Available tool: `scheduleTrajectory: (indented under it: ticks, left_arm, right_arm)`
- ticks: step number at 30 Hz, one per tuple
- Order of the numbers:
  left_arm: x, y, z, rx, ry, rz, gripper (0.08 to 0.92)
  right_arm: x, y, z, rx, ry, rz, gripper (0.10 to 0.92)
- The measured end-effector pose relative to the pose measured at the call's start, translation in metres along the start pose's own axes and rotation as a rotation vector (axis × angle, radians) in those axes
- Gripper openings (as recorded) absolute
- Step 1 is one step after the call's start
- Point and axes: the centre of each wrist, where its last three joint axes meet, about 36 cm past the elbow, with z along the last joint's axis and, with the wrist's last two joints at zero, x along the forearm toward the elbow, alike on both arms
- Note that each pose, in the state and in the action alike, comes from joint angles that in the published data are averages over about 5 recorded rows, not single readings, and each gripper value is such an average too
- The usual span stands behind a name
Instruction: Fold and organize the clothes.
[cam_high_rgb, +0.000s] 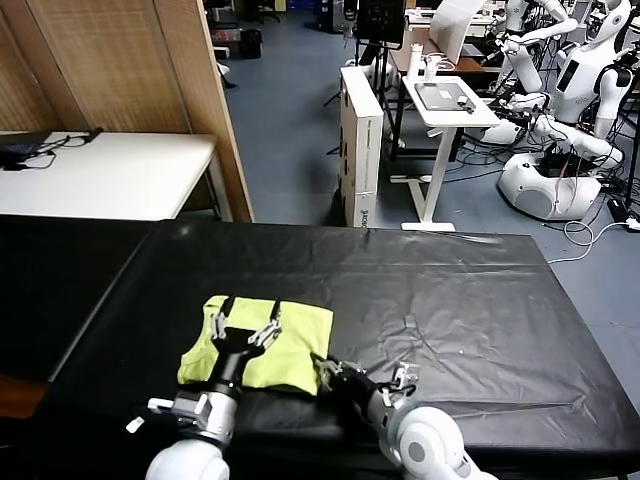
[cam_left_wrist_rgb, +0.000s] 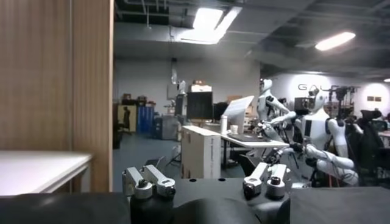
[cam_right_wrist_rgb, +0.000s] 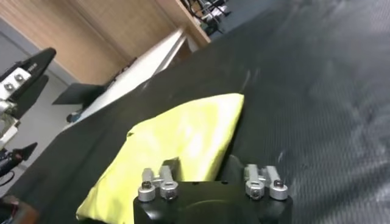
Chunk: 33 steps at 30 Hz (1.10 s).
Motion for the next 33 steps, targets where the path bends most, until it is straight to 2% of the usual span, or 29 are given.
scheduleTrajectory:
  ticks: [3,11,20,23,26,31,33]
  left_arm:
    - [0.000,0.003,0.000,-0.004,-0.001,-0.008,0.907]
    - [0.001,0.013,0.002,-0.013,0.010,-0.026,0.907]
    - [0.004,0.014,0.006,-0.009,0.038,-0.032,0.907]
    - [0.006,0.015,0.007,0.013,0.069,-0.042,0.907]
    - [0.009,0.016,0.008,0.044,0.109,-0.057,0.907]
    - [0.020,0.023,0.005,0.048,0.151,-0.069,0.907]
    - [0.028,0.027,0.003,0.038,0.165,-0.068,0.907]
  right_arm:
    - [0.006,-0.003,-0.005,0.017,-0.013,0.016,0.156]
    - [0.030,-0.030,-0.034,0.165,-0.046,0.143,0.156]
    - [0.062,-0.060,-0.060,0.261,-0.015,0.274,0.163]
    - [0.072,-0.061,-0.066,0.290,-0.006,0.294,0.262]
    - [0.084,-0.061,-0.074,0.342,-0.026,0.317,0.448]
    - [0.106,-0.062,-0.085,0.465,-0.142,0.349,0.760]
    - [0.115,-0.061,-0.084,0.512,-0.209,0.359,0.842]
